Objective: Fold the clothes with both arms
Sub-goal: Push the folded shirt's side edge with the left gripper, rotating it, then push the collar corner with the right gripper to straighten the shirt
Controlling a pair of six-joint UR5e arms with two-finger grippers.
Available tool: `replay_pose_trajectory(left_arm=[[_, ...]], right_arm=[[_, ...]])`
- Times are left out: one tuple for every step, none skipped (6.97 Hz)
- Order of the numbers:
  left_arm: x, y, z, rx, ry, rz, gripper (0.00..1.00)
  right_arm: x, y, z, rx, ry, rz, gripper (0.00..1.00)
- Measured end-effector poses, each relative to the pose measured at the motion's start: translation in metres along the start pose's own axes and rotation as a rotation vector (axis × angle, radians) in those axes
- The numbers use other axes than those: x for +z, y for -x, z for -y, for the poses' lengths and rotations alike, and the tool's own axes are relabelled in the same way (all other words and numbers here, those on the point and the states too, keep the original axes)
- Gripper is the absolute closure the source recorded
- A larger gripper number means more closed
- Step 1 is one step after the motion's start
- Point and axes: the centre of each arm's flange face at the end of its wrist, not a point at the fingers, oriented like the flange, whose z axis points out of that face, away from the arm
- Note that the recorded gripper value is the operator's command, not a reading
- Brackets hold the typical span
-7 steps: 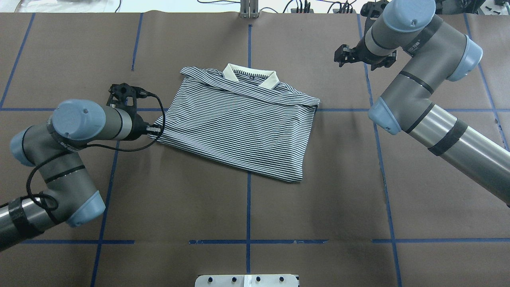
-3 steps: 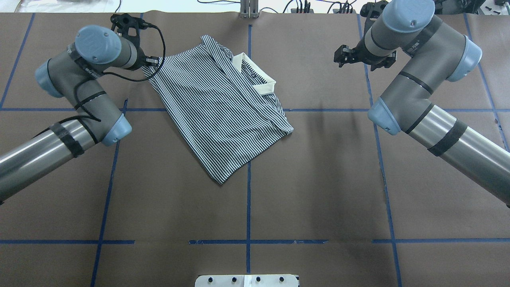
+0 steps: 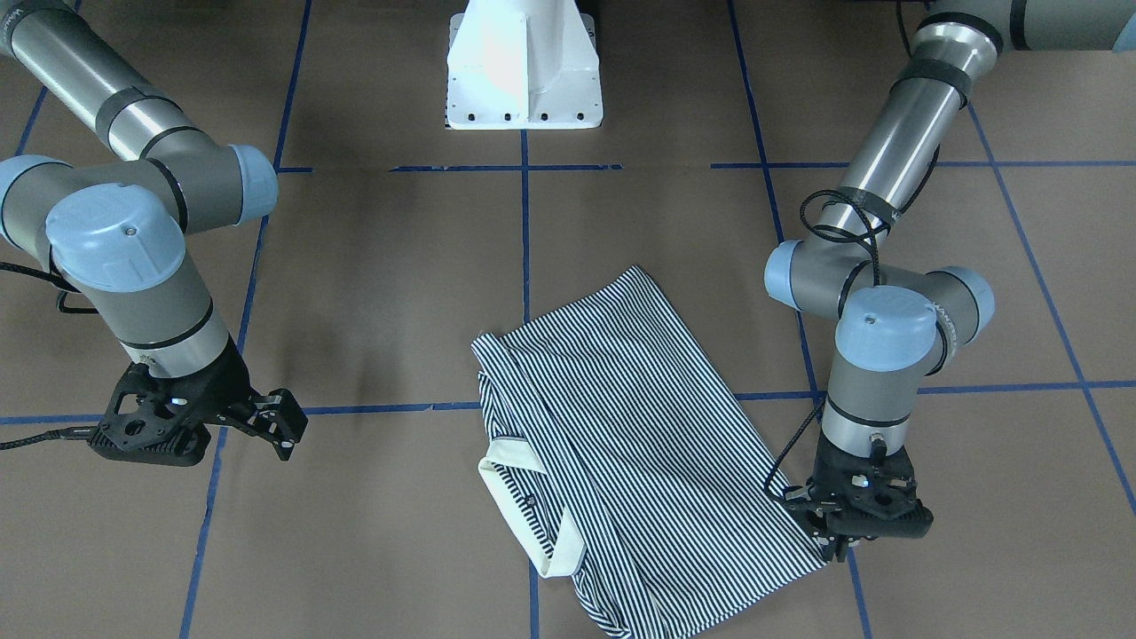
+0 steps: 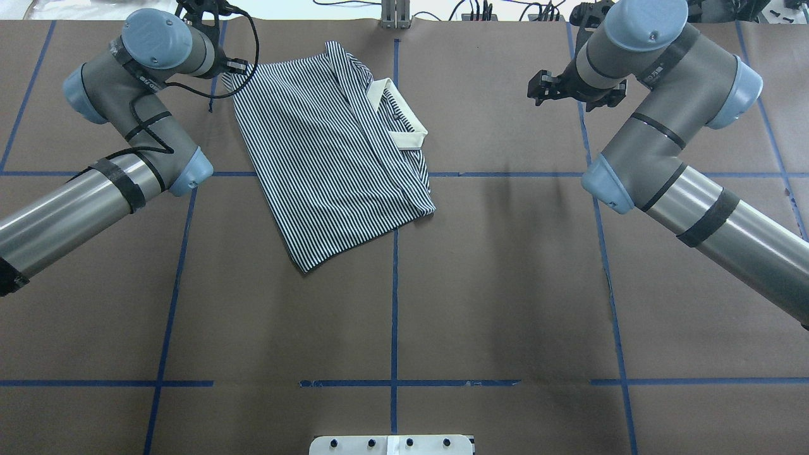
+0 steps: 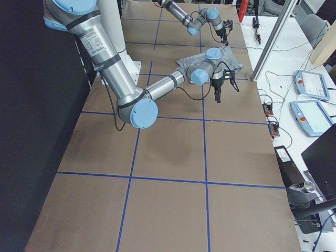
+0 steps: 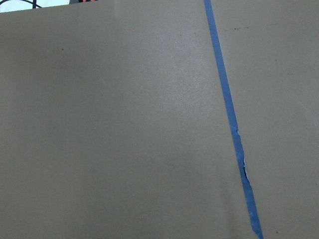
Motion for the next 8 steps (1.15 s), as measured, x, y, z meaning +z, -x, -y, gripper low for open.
replay_pose_trajectory(left_arm=[[-0.003,0.014,0.006,0.04,0.002,-0.026,0.0],[-0.008,0.03,0.007,0.065,0.022,-0.07,0.0],[-0.014,0.042,0.003,0.087,0.032,-0.105,0.0],[-0.018,0.047,0.0,0.096,0.033,-0.122,0.0],[-0.019,0.049,-0.001,0.098,0.034,-0.128,0.0],[-0.02,0.05,-0.002,0.098,0.034,-0.13,0.0],[-0.02,0.05,-0.002,0.096,0.035,-0.131,0.0],[-0.02,0.05,-0.003,0.095,0.035,-0.131,0.0]], right_arm=[[-0.002,0.016,-0.005,0.041,-0.001,0.012,0.12],[-0.007,0.044,-0.01,0.099,-0.016,0.03,0.26],[-0.013,0.081,-0.015,0.179,-0.044,0.047,0.3],[-0.012,0.128,-0.021,0.269,-0.072,0.059,0.3],[0.0,0.17,-0.029,0.339,-0.107,0.076,0.31],[0.017,0.198,-0.038,0.379,-0.135,0.102,0.34],[0.028,0.214,-0.05,0.399,-0.152,0.115,0.34],[0.036,0.224,-0.064,0.409,-0.163,0.118,0.34]])
